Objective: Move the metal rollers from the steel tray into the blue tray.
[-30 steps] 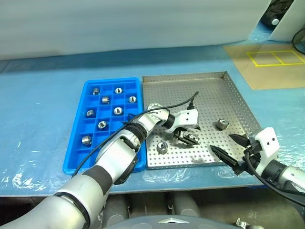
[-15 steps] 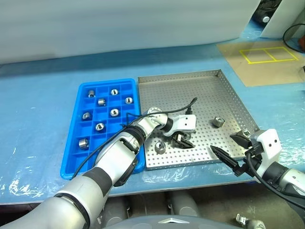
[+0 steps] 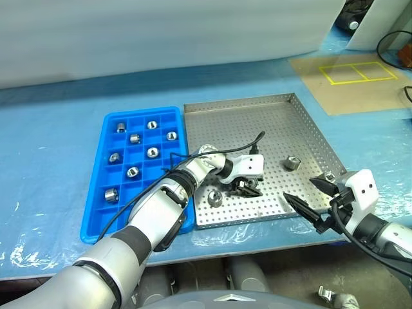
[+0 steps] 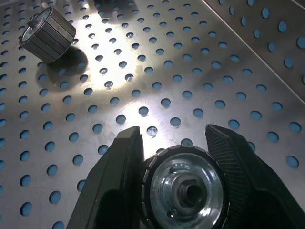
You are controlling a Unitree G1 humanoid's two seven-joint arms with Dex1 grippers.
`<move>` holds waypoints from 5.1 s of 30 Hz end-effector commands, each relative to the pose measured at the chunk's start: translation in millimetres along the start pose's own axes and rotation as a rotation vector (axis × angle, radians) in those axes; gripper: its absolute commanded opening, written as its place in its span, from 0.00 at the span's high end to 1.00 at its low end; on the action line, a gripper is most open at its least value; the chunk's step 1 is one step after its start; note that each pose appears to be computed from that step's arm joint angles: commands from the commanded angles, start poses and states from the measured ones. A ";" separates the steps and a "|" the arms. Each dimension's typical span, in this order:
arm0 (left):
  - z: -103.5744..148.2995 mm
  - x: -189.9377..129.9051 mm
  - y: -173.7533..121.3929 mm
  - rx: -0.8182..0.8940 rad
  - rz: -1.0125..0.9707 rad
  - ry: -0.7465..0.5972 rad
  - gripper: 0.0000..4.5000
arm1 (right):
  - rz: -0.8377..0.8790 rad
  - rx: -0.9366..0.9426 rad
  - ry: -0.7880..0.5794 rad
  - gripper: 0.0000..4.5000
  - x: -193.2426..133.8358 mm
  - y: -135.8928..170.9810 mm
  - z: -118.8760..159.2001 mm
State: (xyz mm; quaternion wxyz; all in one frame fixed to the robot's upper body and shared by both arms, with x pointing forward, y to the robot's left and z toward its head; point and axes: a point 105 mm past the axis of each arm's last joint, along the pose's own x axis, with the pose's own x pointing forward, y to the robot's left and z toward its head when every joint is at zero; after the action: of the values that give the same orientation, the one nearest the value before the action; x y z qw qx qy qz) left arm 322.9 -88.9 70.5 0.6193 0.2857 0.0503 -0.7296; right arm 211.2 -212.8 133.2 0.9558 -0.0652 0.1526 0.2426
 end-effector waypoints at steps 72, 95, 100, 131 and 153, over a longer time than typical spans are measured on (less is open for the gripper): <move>-39.4 -231.7 -78.2 -0.330 0.465 0.003 0.14 | 0.677 -0.239 -0.124 0.00 138.6 40.0 70.3; 16.1 -186.7 -58.2 -0.221 0.100 -0.170 0.14 | 0.644 -0.108 0.096 0.00 91.2 48.1 -3.6; 11.7 -190.9 -60.0 -0.241 0.128 -0.155 0.14 | 0.674 -0.110 0.148 0.00 98.3 51.9 -21.2; 5.3 -200.4 -71.5 -0.293 0.177 -0.125 0.13 | 0.766 -0.202 0.177 0.63 115.5 65.6 -31.5; -4.2 -298.4 -37.2 -0.261 0.575 -0.018 0.13 | 0.832 -0.365 -0.147 0.64 142.1 80.4 85.0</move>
State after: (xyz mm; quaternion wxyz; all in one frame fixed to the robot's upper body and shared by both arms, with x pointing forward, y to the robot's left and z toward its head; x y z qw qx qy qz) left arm 312.9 174.2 184.8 0.8231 0.1858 0.0754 -0.5313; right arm 309.9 -70.7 154.7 0.7632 -0.1399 0.0781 0.6260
